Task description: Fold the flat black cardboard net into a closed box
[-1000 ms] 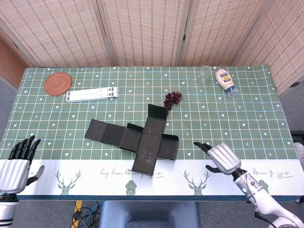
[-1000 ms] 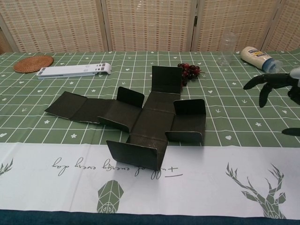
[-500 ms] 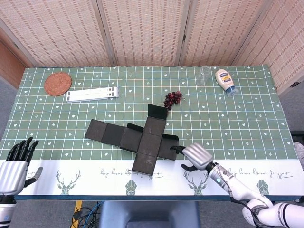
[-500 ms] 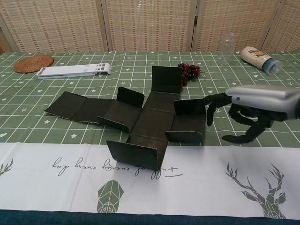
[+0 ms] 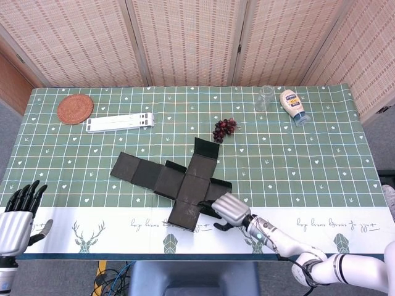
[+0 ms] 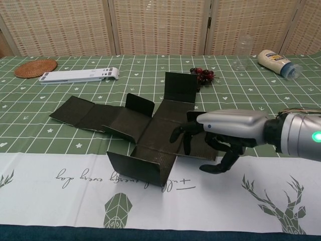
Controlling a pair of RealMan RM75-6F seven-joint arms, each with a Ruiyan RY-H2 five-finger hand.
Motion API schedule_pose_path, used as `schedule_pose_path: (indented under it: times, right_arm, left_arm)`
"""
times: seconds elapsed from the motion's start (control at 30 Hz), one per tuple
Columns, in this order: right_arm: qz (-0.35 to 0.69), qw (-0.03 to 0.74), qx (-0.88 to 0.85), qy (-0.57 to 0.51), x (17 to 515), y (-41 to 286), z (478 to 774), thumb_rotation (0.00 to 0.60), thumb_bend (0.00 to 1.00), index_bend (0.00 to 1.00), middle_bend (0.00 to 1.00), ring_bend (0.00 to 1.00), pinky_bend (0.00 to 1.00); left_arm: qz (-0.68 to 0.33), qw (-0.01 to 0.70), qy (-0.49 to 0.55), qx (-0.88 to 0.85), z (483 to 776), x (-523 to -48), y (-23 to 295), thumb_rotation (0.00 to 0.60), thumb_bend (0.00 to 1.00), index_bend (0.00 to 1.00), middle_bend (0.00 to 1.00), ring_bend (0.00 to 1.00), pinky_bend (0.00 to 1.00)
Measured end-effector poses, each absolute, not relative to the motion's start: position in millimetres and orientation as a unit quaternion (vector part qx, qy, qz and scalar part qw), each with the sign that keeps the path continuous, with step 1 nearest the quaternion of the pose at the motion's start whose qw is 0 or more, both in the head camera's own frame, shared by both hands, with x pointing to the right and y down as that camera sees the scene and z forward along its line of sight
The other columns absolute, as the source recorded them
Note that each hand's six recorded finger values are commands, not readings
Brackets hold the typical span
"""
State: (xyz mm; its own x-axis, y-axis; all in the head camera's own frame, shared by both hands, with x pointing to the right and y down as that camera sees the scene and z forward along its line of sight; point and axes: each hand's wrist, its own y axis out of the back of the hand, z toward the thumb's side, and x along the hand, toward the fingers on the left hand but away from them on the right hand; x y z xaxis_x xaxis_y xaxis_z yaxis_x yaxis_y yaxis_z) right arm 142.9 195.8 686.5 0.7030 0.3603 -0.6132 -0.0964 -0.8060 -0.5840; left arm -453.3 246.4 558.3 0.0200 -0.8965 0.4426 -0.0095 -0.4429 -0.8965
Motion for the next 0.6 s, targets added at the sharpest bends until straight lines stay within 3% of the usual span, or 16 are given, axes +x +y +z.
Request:
schedule_pose_path:
  times: [0.37,0.6]
  right_arm:
    - [0.317,0.32,-0.892,-0.038,94.0,220.2,667.8,0.6,0.38,0.18,0.35,0.83,1.0]
    - [0.303,0.362,-0.878,-0.078,99.8,188.9,639.4,0.6,0.38,0.18,0.35,0.83,1.0]
  left_arm:
    - [-0.595,0.37,0.376,-0.606,557.4,-458.6,249.8,0.6,0.3,0.05,0.0,0.02,0.09]
    - [-0.592,0.372,0.375,-0.61,558.3,-457.3,249.0,0.6,0.3,0.05,0.0,0.02,0.09]
